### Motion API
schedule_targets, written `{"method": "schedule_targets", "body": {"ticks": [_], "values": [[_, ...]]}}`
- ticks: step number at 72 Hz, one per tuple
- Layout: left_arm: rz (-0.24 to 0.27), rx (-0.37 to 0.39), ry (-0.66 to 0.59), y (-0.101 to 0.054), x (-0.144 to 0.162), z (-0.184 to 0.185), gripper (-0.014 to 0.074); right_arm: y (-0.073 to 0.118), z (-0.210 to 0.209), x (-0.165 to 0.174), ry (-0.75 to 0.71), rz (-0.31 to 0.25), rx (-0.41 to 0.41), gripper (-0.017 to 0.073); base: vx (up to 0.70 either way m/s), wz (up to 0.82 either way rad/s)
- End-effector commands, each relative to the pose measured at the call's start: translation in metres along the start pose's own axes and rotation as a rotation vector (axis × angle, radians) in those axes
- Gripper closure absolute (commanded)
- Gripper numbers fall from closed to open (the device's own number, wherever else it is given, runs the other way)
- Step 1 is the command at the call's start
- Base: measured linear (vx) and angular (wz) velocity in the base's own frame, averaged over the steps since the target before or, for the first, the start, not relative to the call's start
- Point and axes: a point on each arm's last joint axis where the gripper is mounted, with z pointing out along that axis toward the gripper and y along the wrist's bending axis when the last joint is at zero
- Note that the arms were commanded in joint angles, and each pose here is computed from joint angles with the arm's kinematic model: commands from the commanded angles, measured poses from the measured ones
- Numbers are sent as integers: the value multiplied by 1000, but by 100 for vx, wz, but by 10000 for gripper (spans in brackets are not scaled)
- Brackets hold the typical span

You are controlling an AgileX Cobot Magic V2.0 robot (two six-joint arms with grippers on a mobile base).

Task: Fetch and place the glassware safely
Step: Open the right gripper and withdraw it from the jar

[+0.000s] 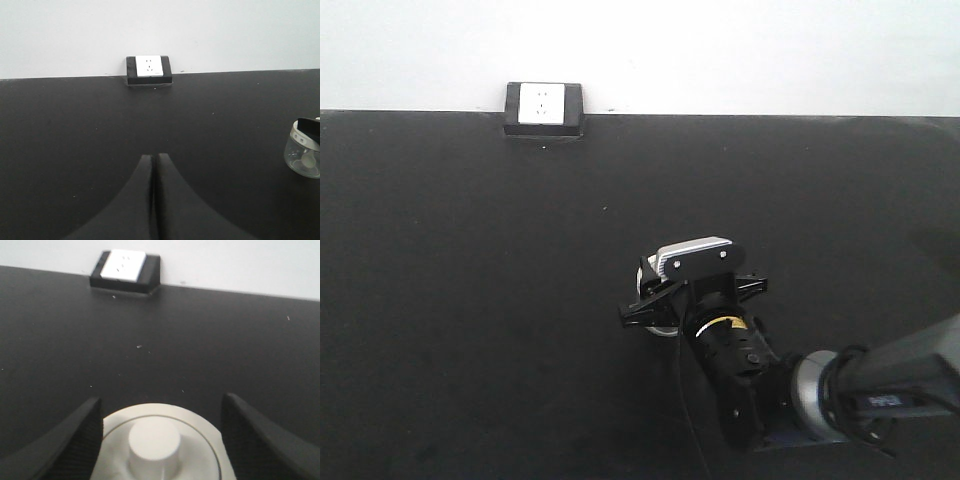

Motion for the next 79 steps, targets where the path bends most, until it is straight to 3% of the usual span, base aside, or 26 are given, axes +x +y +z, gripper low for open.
{"method": "schedule_targets", "body": {"ticks": [1, 28, 41, 53, 68, 79], "values": [[-9, 2, -80, -1, -15, -1, 601, -4, -11, -42, -84, 52, 18, 50, 0, 0], [-9, 2, -80, -1, -15, -1, 601, -6, -67, -118, -27, 0, -158, 53, 0, 0], [-9, 2, -80, -1, -15, -1, 601, -13, -111, -157, -76, -95, -258, 53, 0, 0], [-9, 2, -80, -1, -15, -1, 601, -29, -163, -187, -163, -103, -329, 53, 0, 0], [-9, 2, -80, -1, -15, -1, 601, -58, -219, -172, -257, -88, -332, 53, 0, 0], [-9, 2, -80, -1, -15, -1, 601, -75, -257, -142, -269, -53, -394, 53, 0, 0]]}}
